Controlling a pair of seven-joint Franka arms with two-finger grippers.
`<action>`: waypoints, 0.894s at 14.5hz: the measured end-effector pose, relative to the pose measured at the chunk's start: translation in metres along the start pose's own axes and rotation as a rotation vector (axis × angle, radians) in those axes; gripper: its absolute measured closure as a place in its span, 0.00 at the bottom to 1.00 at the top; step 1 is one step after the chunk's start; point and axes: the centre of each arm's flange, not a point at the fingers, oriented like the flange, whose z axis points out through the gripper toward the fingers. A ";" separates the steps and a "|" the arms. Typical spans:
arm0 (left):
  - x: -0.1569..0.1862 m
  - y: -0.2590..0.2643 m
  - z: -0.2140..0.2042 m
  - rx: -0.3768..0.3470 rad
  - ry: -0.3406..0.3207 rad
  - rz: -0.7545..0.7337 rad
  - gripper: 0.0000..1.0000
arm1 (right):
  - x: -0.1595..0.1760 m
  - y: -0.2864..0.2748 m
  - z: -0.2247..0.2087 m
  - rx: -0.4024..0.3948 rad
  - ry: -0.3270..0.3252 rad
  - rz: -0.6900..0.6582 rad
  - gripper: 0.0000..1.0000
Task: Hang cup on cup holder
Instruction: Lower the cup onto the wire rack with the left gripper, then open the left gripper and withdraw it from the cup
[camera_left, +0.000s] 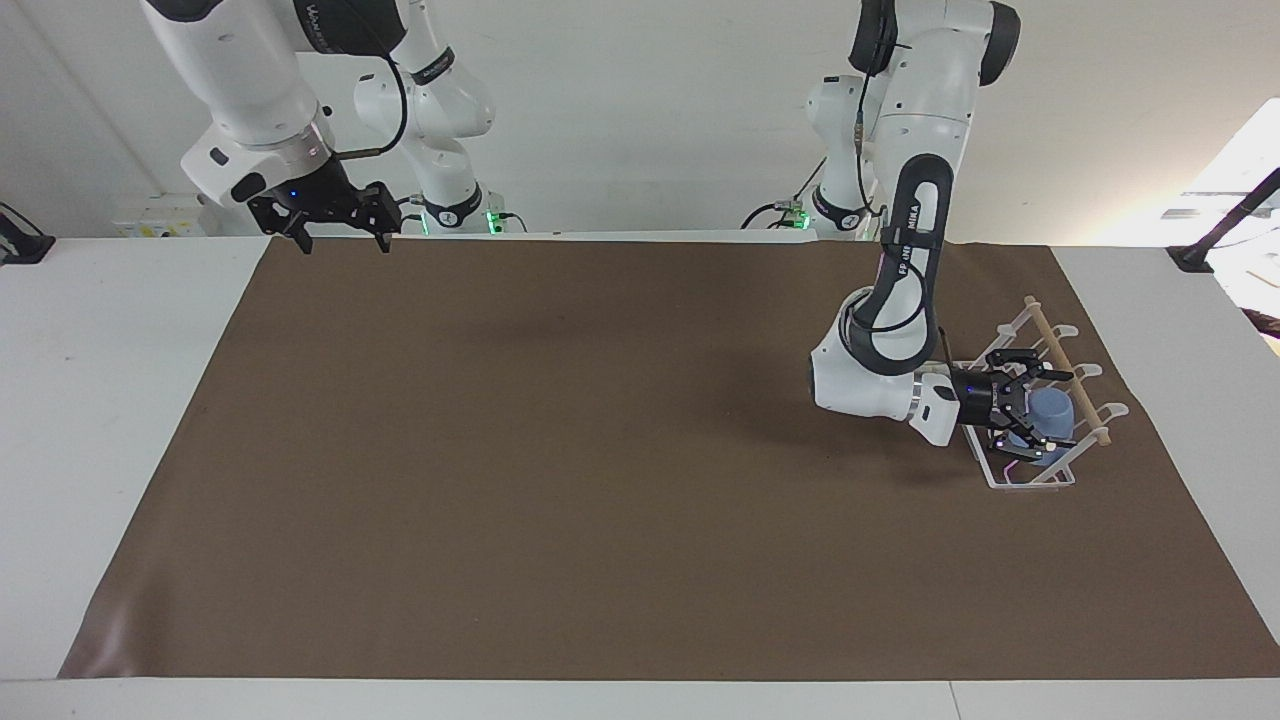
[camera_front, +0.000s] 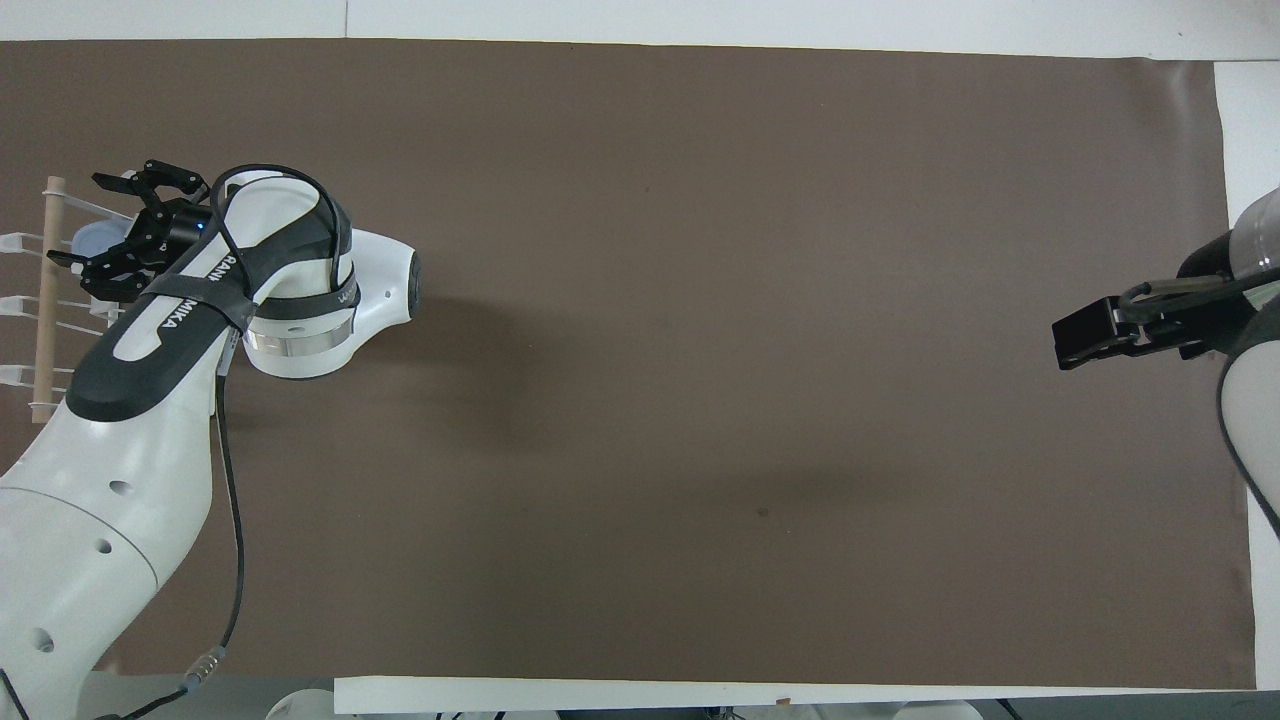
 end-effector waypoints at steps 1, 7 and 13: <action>0.018 -0.001 -0.007 0.009 -0.039 -0.038 0.00 | -0.001 0.000 0.001 0.000 -0.002 0.000 0.00; 0.154 -0.045 -0.031 -0.005 -0.363 0.057 0.00 | -0.002 0.000 0.001 -0.001 -0.003 0.001 0.00; 0.226 -0.098 0.028 -0.190 -0.725 0.262 0.00 | -0.002 0.000 0.002 -0.001 -0.004 0.001 0.00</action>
